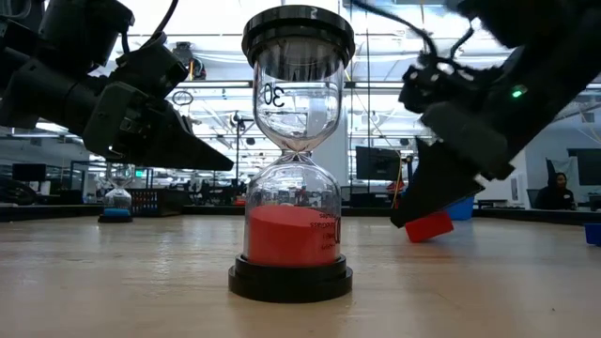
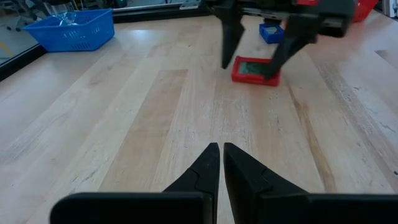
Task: Pick & Place Office items
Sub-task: Put the red digital timer into the black basket
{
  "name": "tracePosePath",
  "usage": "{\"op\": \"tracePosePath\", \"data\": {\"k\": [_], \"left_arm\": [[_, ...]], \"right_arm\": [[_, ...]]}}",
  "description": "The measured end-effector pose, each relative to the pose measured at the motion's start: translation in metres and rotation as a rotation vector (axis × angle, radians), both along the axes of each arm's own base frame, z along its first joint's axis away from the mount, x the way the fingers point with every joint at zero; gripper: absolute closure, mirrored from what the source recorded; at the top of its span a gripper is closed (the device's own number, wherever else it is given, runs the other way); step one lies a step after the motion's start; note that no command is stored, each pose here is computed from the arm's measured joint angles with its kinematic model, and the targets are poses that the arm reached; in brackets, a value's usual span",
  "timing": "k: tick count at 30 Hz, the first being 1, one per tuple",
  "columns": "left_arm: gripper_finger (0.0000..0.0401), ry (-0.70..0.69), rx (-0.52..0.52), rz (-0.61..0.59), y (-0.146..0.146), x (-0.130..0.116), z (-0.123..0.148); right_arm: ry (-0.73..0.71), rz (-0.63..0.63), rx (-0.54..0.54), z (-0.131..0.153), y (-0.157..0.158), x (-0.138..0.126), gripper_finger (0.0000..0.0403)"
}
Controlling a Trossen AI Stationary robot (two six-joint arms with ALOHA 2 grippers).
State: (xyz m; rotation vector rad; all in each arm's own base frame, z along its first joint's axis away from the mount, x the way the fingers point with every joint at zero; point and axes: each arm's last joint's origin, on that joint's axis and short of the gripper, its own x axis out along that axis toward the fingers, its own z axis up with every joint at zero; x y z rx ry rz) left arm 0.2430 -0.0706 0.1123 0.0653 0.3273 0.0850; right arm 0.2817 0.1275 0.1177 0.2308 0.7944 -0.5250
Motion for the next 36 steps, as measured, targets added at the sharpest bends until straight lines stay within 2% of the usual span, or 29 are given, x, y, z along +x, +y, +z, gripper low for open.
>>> {"op": "tracePosePath", "data": {"k": [5,10,12,17,20,23,27,36], "left_arm": [[0.0371,0.000,0.000,0.000,0.000,0.000,0.000],[0.0371,0.001,0.001,0.000,0.000,0.000,0.000],[0.0370,0.001,0.005,-0.002,0.000,0.000,0.000],[0.0371,0.001,0.006,-0.002,0.000,0.000,0.000],[0.0370,0.004,0.007,-0.003,0.000,0.000,0.000],[0.0371,0.008,0.008,-0.003,0.000,0.000,-0.001],[0.0370,0.019,0.012,-0.003,0.000,-0.001,-0.002],[0.0370,0.021,0.012,-0.003,0.000,-0.001,-0.002]], "right_arm": [[0.037,-0.033,-0.016,0.008,-0.017,-0.001,0.0114],[0.028,-0.055,0.038,0.034,-0.023,-0.011,0.0115],[0.061,0.031,0.044,0.044,-0.023,-0.015,0.0115],[0.189,0.390,-0.016,0.054,-0.025,-0.019,0.0115],[0.246,0.544,0.020,0.053,-0.033,-0.015,0.0115],[0.279,0.619,0.034,0.047,-0.045,-0.011,0.0115],[0.301,0.696,-0.002,0.046,-0.056,-0.008,0.0115],[0.356,0.752,0.074,0.024,-0.060,0.000,0.0139]]}}
